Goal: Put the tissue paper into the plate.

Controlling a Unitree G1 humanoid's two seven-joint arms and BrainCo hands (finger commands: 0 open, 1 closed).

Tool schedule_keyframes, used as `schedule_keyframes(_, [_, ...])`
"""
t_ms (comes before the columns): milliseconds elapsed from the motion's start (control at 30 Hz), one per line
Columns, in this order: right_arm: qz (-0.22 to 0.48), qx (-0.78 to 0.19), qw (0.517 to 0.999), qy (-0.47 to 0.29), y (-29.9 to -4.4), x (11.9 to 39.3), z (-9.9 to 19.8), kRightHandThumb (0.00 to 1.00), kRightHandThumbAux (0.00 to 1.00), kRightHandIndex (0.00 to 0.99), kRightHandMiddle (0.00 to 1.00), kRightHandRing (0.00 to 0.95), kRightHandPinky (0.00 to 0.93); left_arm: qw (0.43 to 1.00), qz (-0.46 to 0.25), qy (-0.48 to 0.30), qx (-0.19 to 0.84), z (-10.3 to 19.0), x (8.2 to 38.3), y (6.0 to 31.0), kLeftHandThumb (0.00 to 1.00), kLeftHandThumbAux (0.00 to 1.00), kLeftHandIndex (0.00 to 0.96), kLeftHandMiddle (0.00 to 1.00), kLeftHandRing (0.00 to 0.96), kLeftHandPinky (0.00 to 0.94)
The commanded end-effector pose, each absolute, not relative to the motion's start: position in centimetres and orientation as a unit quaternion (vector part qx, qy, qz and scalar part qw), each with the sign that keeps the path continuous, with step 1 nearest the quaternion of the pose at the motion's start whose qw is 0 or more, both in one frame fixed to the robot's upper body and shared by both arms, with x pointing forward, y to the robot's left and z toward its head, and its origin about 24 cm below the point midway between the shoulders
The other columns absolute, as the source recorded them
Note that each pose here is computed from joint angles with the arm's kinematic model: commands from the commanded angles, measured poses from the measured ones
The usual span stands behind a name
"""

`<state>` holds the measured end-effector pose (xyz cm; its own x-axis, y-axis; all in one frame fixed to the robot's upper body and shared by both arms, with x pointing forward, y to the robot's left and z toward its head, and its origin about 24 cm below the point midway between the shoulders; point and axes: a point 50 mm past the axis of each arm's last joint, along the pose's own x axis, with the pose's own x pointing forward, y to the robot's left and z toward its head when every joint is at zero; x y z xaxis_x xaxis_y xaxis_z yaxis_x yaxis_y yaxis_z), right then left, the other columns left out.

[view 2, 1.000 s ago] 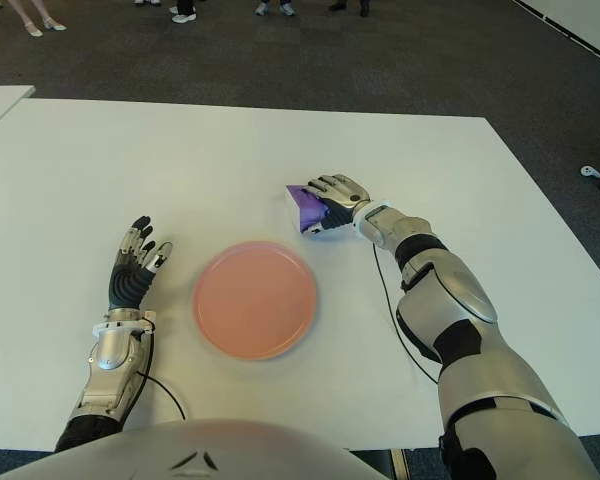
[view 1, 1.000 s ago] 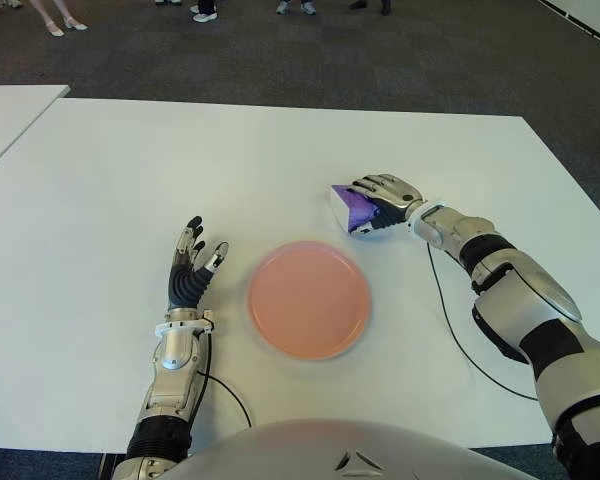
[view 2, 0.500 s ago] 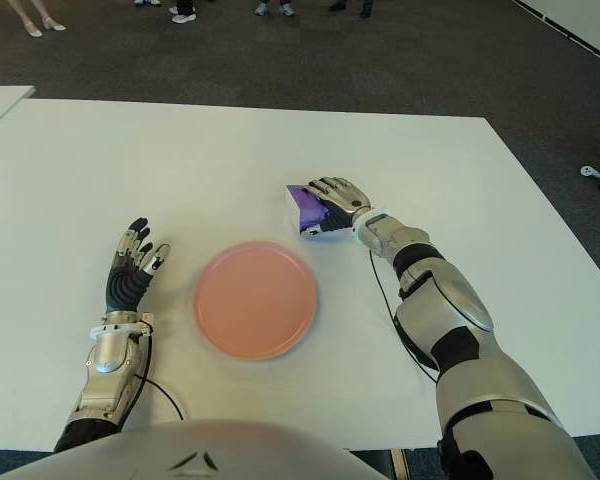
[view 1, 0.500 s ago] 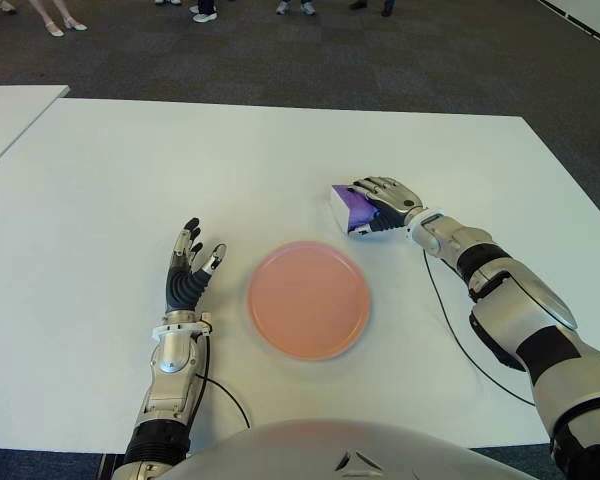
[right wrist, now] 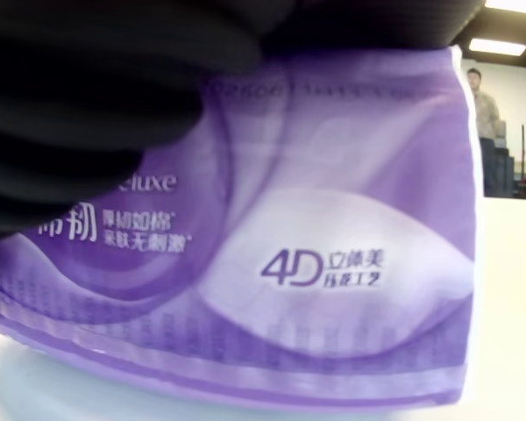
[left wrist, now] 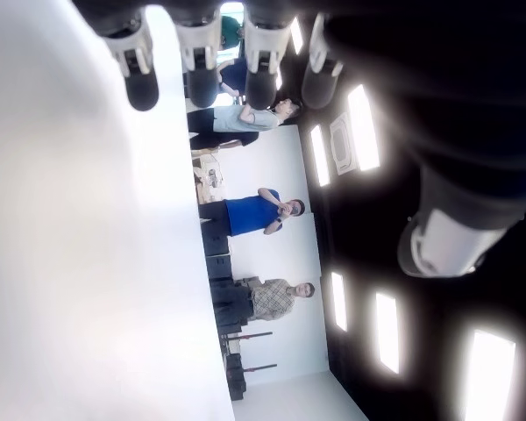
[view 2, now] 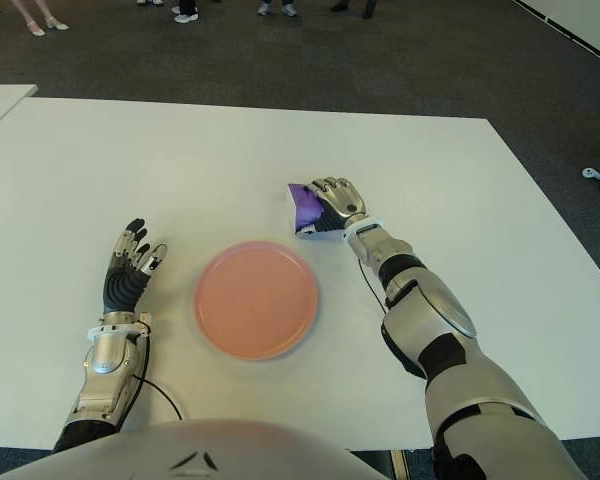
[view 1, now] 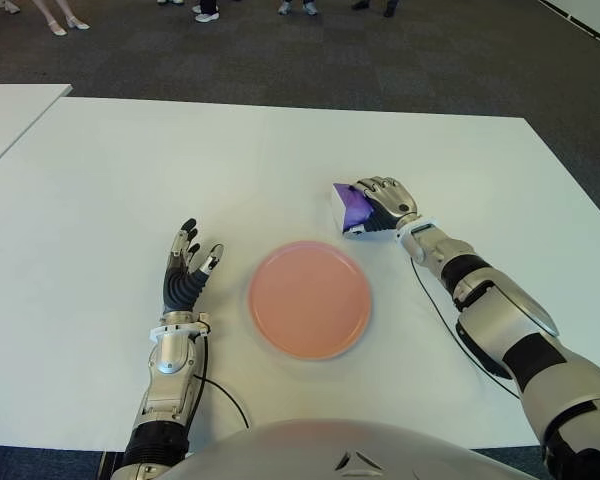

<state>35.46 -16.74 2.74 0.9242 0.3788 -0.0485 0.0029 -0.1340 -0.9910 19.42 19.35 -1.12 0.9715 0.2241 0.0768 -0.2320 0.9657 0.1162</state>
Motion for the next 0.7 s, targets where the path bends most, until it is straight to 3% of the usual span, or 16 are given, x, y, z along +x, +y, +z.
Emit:
schedule_keyframes(33, [0.234, -0.794, 0.558, -0.058, -18.2, 29.9, -4.6, 0.84, 0.65, 0.383, 0.514, 0.751, 0.791, 0.989, 0.129, 0.023, 0.066, -2.7, 18.1, 19.5, 0.0, 0.543, 0.0, 0.0, 0.0, 0.0])
schedule_keyframes(300, [0.188, -0.787, 0.58, -0.096, -17.9, 30.7, -3.5, 0.852, 0.678, 0.391, 0.532, 0.841, 0.862, 0.989, 0.129, 0.031, 0.064, -2.9, 17.9, 19.7, 0.0, 0.53, 0.0, 0.0, 0.0, 0.0])
schedule_keyframes(700, [0.126, -0.761, 0.63, -0.091, -18.3, 31.4, -2.4, 0.853, 0.68, 0.391, 0.533, 0.856, 0.831, 0.99, 0.125, 0.038, 0.061, -2.9, 17.9, 19.6, 0.0, 0.539, 0.0, 0.0, 0.0, 0.0])
